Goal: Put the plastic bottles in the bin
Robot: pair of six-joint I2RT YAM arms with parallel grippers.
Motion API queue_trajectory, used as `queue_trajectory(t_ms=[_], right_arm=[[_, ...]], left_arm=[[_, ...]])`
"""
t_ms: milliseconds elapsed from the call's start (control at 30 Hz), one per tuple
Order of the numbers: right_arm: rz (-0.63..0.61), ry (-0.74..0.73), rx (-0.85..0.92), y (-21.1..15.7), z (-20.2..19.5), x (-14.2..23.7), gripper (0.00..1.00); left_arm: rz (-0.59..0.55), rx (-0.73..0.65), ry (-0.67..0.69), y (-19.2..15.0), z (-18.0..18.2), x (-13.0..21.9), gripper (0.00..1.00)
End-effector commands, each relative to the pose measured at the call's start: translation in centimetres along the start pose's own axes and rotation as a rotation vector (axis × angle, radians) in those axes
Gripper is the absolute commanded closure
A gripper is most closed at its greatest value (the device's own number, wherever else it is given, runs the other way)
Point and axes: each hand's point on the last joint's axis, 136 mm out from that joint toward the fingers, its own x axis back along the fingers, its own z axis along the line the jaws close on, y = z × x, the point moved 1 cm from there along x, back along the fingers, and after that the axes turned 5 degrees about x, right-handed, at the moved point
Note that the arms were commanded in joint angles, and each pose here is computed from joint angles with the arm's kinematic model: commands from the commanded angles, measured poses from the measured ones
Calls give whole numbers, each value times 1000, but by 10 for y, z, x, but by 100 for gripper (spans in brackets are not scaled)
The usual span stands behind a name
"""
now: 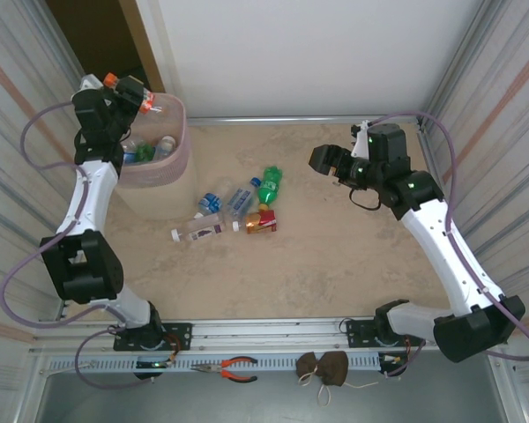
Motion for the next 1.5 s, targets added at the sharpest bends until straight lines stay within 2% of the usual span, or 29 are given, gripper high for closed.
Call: queue_trajectory(t_ms=[0, 167, 367, 467, 700, 900, 1033, 1167, 1467], right_arm=[[-30, 26, -8, 12, 8, 3, 19], [-26, 23, -11, 12, 6, 2, 19], [-22, 11, -15, 10, 2, 2, 19], [-26, 6, -14, 10, 2, 3, 19], [-40, 10, 2, 12, 5, 10, 19], [-41, 18, 6, 15, 8, 10, 19], [-37, 22, 7, 15, 8, 8, 19], [-33, 24, 8, 15, 8, 7, 19], [-24, 19, 9, 12, 6, 6, 20]], left_arm=[[-79, 83, 11, 10, 17, -11, 54], [-71, 109, 56, 1, 41, -22, 51], [-65, 123, 86, -7, 57, -22, 40], [-77, 120, 88, -5, 55, -16, 31], [-126, 56, 63, 10, 30, 9, 21], [-173, -27, 45, 24, 4, 35, 19], [-166, -94, 15, 29, -17, 45, 20], [-95, -156, -39, 26, -38, 44, 26], [105, -288, -165, 0, -76, 49, 29]])
